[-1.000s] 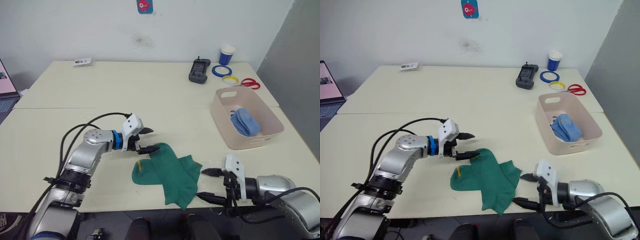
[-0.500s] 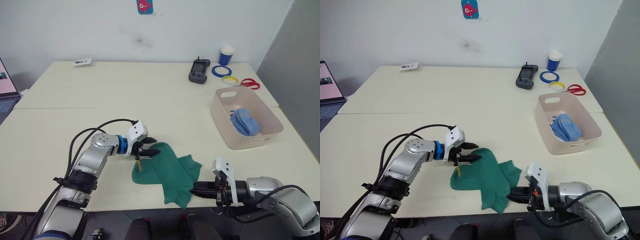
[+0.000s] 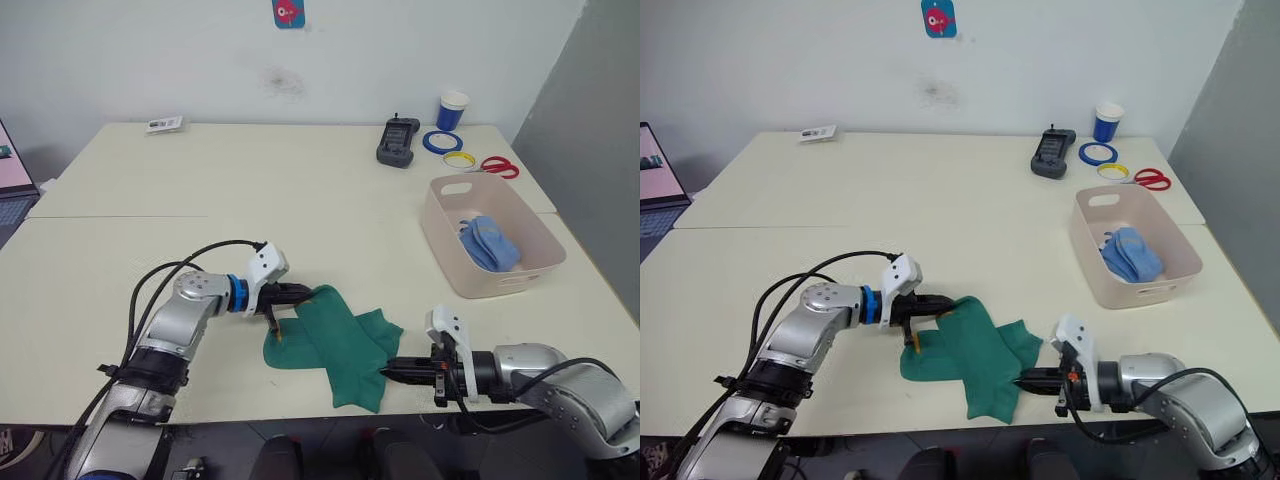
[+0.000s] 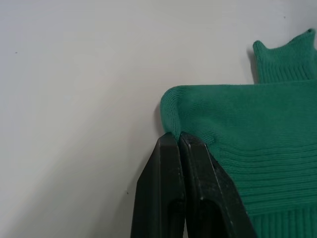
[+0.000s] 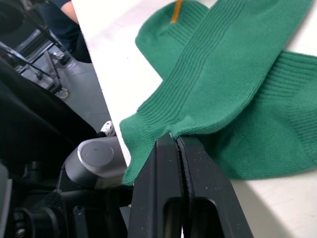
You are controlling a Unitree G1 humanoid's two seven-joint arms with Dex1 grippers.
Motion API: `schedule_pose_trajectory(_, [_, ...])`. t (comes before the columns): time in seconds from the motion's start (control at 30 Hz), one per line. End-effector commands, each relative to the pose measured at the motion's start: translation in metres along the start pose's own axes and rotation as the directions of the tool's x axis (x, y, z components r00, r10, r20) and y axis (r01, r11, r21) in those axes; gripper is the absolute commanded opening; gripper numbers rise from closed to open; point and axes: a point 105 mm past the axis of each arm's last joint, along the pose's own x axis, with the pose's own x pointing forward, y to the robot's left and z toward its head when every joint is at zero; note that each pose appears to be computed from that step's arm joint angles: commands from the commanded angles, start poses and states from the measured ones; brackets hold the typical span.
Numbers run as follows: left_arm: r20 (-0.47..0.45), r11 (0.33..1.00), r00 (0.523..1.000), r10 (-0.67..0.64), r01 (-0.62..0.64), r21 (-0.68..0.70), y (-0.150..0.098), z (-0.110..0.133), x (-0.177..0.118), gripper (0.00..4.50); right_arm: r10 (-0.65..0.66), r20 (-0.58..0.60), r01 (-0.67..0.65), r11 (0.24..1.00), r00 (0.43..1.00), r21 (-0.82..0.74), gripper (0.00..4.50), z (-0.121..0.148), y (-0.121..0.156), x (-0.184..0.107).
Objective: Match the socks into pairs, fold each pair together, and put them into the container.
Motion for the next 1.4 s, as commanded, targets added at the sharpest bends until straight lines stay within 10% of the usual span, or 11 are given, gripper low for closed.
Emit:
schedule_pose_trajectory(0.03, [0.069, 0.999, 0.997, 0.038, -0.036, -0.017, -0.009, 0.025, -0.026, 0.03, 0.05, 0.029, -0.048, 0.997, 0.998, -0.068, 0.0, 0.029, 0.003, -0.014])
schedule_pose_trajectory(0.53, [0.09, 0.902, 0.922, 0.377, -0.343, -0.263, -0.037, 0.003, -0.06, 0.03, 0.091, -0.159, -0.121, 0.974, 0.983, -0.189, 0.0, 0.045, -0.063, -0.011])
schedule_pose_trajectory(1.2, [0.072, 0.884, 0.909, 0.41, -0.376, -0.276, -0.029, -0.01, -0.054, 0.03, -0.015, -0.122, -0.03, 0.934, 0.992, -0.357, 0.0, 0.073, -0.112, 0.004])
schedule_pose_trajectory(1.4, [0.064, 0.889, 0.917, 0.394, -0.362, -0.281, -0.027, -0.016, -0.058, 1.58, -0.07, -0.067, 0.037, 0.916, 0.995, -0.4, 1.65, 0.073, -0.11, -0.002])
